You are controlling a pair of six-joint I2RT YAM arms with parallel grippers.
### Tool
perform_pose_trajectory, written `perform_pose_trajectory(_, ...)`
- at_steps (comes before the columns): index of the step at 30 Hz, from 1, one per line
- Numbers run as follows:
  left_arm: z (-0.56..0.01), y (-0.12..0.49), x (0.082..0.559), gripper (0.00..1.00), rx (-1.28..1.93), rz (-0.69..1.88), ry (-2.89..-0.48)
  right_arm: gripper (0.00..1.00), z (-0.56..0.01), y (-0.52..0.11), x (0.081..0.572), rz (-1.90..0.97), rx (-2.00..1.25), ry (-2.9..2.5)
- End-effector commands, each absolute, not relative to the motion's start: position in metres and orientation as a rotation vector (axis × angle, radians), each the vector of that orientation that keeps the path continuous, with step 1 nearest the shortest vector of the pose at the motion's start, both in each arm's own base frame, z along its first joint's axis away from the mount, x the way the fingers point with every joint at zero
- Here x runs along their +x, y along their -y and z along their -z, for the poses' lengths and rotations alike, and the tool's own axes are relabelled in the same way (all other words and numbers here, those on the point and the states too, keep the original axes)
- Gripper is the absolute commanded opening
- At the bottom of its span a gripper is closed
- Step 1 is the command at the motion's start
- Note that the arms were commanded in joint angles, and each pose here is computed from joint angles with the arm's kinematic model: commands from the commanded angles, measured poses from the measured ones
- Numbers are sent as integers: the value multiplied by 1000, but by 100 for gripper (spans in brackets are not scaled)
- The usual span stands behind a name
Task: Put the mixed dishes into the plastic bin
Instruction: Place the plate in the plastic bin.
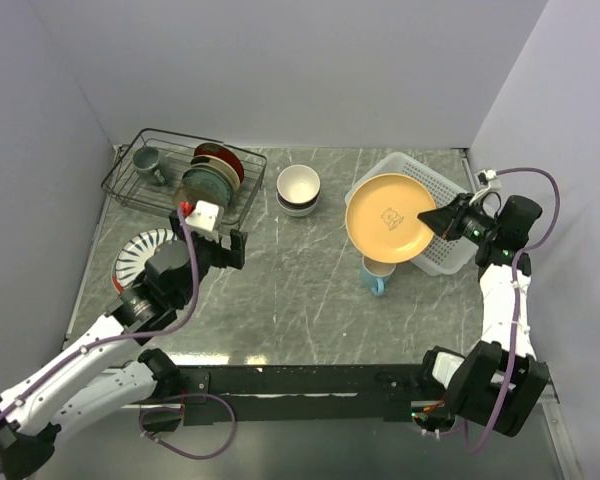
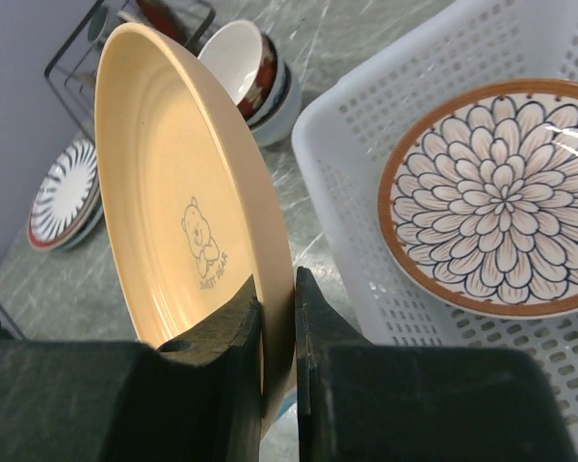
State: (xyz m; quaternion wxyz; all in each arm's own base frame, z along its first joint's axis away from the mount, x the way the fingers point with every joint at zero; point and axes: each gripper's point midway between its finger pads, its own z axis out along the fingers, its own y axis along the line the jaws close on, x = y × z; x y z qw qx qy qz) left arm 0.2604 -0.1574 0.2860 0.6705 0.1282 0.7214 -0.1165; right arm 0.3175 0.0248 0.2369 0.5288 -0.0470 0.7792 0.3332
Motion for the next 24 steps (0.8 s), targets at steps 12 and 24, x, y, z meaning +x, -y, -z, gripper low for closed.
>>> perform_pose_trajectory(12,-264,98,285,99,56,216,-1762,0,-236,53,402,-612,357,-1910)
perform_pose_trajectory(24,-263,96,285,99,58,203,-1763,1,-180,91,436,-487,449,-2062)
